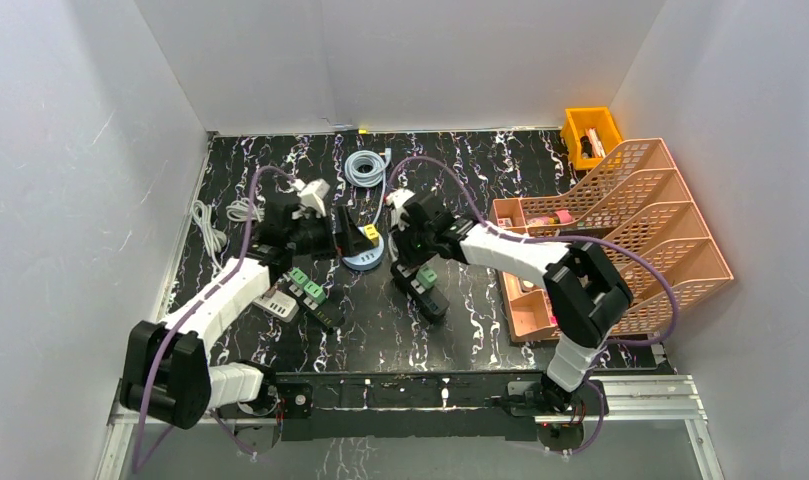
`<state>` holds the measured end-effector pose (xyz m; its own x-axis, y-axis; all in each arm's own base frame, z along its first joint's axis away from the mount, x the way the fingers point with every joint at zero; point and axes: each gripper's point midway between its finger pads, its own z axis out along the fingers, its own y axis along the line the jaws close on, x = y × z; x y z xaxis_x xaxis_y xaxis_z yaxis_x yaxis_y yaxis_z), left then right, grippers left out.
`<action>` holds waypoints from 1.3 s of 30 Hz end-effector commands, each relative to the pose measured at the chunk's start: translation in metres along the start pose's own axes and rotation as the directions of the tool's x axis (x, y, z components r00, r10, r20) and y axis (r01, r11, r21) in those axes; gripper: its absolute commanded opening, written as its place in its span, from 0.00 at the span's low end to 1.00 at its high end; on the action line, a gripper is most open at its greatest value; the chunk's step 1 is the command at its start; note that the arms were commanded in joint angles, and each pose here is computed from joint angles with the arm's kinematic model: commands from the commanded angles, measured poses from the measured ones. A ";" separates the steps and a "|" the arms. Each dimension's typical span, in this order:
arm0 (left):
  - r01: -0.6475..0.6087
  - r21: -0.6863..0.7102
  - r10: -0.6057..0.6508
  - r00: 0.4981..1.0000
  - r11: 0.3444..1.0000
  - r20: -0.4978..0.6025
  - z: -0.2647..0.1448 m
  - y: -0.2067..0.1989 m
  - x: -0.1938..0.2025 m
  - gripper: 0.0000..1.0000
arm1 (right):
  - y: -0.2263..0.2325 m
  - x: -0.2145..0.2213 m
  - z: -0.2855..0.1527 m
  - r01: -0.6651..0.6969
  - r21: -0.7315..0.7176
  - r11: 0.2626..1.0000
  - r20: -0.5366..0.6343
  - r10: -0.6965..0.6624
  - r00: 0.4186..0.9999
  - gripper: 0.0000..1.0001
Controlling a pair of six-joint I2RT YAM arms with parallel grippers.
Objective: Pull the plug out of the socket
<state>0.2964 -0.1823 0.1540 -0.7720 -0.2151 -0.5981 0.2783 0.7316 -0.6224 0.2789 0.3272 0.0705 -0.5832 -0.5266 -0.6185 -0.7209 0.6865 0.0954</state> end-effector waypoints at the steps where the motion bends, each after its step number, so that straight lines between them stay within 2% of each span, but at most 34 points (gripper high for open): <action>1: -0.011 0.069 0.014 0.999 0.998 -0.035 0.024 -0.032 0.018 0.98 | -0.021 -0.095 -0.055 -0.140 -0.030 0.990 0.353 0.142 0.925 0.00; 6: -0.042 0.110 0.051 0.996 0.993 -0.080 0.048 -0.051 0.039 0.98 | -0.028 -0.123 -0.074 -0.175 -0.040 0.984 0.456 0.174 0.873 0.00; 16: -0.021 0.313 0.058 0.992 0.949 -0.108 0.081 -0.101 0.056 0.99 | -0.018 -0.140 -0.092 -0.224 -0.183 0.957 0.501 0.287 0.816 0.00; 21: -0.011 0.336 0.067 0.986 0.942 -0.155 0.096 -0.107 0.074 0.98 | -0.020 -0.150 -0.104 -0.240 -0.283 0.929 0.518 0.358 0.776 0.00; 22: -0.011 0.349 0.072 0.984 0.937 -0.162 0.097 -0.109 0.078 0.89 | -0.021 -0.153 -0.107 -0.243 -0.302 0.922 0.520 0.373 0.768 0.00; 24: -0.012 0.357 0.077 0.982 0.934 -0.170 0.100 -0.111 0.079 0.54 | -0.025 -0.157 -0.113 -0.246 -0.327 0.912 0.530 0.393 0.752 0.00; 25: -0.009 0.345 0.074 0.982 0.939 -0.176 0.102 -0.109 0.079 0.20 | -0.029 -0.158 -0.117 -0.252 -0.340 0.906 0.533 0.406 0.742 0.00; 26: -0.006 0.319 0.066 0.981 0.948 -0.180 0.104 -0.105 0.079 0.00 | -0.034 -0.160 -0.121 -0.258 -0.349 0.901 0.540 0.419 0.730 0.00; 31: -0.053 0.197 0.089 0.980 0.979 -0.177 0.109 -0.084 0.076 0.00 | -0.054 -0.161 -0.147 -0.240 -0.380 0.893 0.583 0.433 0.687 0.00; 34: -0.114 0.115 0.132 0.979 0.987 -0.155 0.109 -0.072 0.065 0.00 | -0.065 -0.147 -0.156 -0.242 -0.372 0.896 0.602 0.432 0.672 0.00; 36: -0.131 0.063 0.139 0.979 0.989 -0.151 0.109 -0.061 0.059 0.00 | -0.059 -0.138 -0.168 -0.181 -0.429 0.885 0.611 0.431 0.664 0.00; 39: -0.078 0.002 0.077 0.983 0.997 -0.165 0.113 -0.038 0.051 0.00 | -0.050 -0.116 -0.169 -0.155 -0.506 0.848 0.561 0.460 0.688 0.00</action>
<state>0.2782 -0.3392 0.1059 -0.8213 0.0137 -0.5703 0.4598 0.6075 -0.6477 0.3423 0.2724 0.2000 -0.6230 0.1629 -0.7651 -0.5381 0.6206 0.5703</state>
